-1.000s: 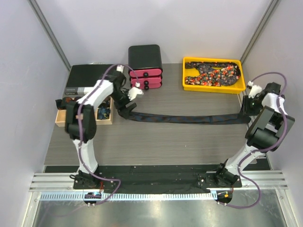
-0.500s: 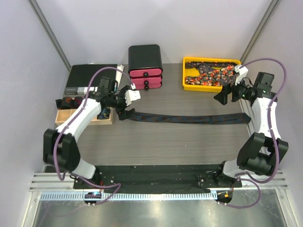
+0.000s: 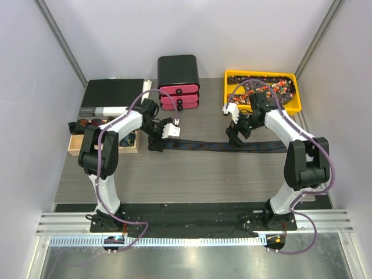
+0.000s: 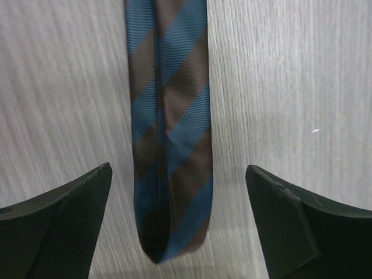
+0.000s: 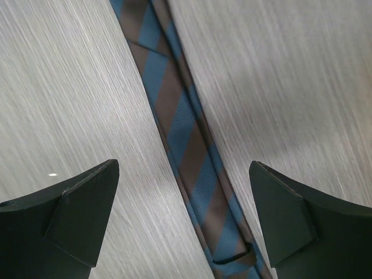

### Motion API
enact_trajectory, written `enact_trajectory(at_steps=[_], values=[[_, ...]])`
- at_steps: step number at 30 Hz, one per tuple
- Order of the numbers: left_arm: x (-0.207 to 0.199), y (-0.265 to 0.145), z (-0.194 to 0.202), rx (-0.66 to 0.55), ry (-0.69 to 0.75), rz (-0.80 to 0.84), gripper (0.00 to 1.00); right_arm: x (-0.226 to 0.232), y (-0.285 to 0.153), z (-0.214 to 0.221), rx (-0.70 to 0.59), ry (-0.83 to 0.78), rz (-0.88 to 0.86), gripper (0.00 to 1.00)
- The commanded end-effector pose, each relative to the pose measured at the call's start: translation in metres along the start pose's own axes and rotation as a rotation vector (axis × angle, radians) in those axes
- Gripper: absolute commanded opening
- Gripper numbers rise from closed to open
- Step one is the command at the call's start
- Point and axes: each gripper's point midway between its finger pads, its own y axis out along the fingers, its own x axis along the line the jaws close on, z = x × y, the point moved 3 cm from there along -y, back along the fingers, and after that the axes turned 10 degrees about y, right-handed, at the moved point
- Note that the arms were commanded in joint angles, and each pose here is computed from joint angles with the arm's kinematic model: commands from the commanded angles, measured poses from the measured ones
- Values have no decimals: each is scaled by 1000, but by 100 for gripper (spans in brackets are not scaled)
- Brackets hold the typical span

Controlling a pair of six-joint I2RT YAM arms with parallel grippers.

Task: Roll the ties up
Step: Flatten out the tie at the center of the board.

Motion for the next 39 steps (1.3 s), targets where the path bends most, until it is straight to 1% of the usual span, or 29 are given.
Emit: enact_trajectory(at_steps=[1, 4, 5, 7, 8, 10, 11, 12, 13, 14, 15, 16, 17, 19, 20, 22, 23, 24, 25, 26, 29, 30, 31, 33, 35, 36, 37, 38, 39], values=[[12, 10, 7, 51, 67, 3, 93, -9, 19, 13, 84, -121, 26, 99], [20, 16, 14, 71, 18, -1, 82, -11, 32, 23, 125, -134, 9, 97], [26, 15, 14, 76, -5, -13, 75, -13, 37, 29, 143, -127, -2, 95], [22, 20, 16, 76, -48, 20, 69, -15, 41, 35, 161, -137, -11, 93], [26, 19, 13, 66, -62, 23, 63, -15, 45, 41, 177, -157, -25, 89], [16, 20, 9, 39, -111, 73, 59, -16, 48, 47, 199, -172, -31, 83], [16, 19, 5, 28, -137, 79, 54, -15, 51, 55, 219, -190, -44, 74], [12, 19, 2, 9, -162, 99, 51, -15, 51, 60, 239, -196, -47, 70], [5, 18, -1, 7, -189, 126, 49, -15, 51, 63, 252, -200, -52, 60], [0, 17, -2, 3, -213, 143, 40, -13, 51, 69, 265, -199, -62, 56], [-5, 16, -4, 4, -244, 157, 37, -11, 47, 74, 277, -199, -78, 53], [-11, 13, -8, 3, -270, 167, 34, -10, 44, 77, 286, -191, -91, 46], [-21, 14, -8, 3, -316, 194, 30, -9, 41, 80, 288, -186, -103, 42], [-43, 12, -19, -33, -406, 262, 28, -3, 30, 91, 315, -176, -147, 36], [-53, 11, -25, -45, -443, 291, 27, 0, 26, 95, 324, -174, -166, 36], [-75, 11, -35, -68, -524, 310, 27, 8, 17, 106, 352, -164, -196, 36], [-69, 19, -37, -78, -507, 256, 27, 9, 14, 107, 355, -167, -193, 37], [-72, 20, -41, -80, -526, 235, 27, 11, 12, 109, 360, -169, -193, 38], [-85, 25, -41, -73, -593, 244, 27, 12, 9, 108, 361, -173, -186, 41], [-83, 25, -48, -92, -601, 217, 27, 11, 8, 106, 355, -173, -178, 43], [-73, 28, -47, -77, -606, 127, 31, 12, 2, 90, 306, -130, -152, 51], [-71, 27, -47, -81, -597, 110, 33, 11, -1, 84, 291, -117, -142, 53], [-71, 25, -47, -75, -585, 99, 44, 9, -4, 73, 269, -83, -116, 56], [-71, 14, -48, -59, -552, 70, 56, 7, -13, 51, 214, -60, -89, 61], [-70, -2, -51, -50, -482, 39, 61, 13, -21, 32, 141, 14, -84, 64], [-79, -6, -50, -41, -475, 55, 66, 15, -25, 19, 99, 30, -81, 69], [-81, -13, -47, -36, -439, 49, 67, 19, -28, 11, 67, 89, -82, 70], [-81, -24, -49, -33, -414, 19, 69, 29, -29, -4, 12, 96, -108, 70], [-91, -26, -45, -17, -421, 28, 71, 33, -29, -12, -13, 114, -111, 70]])
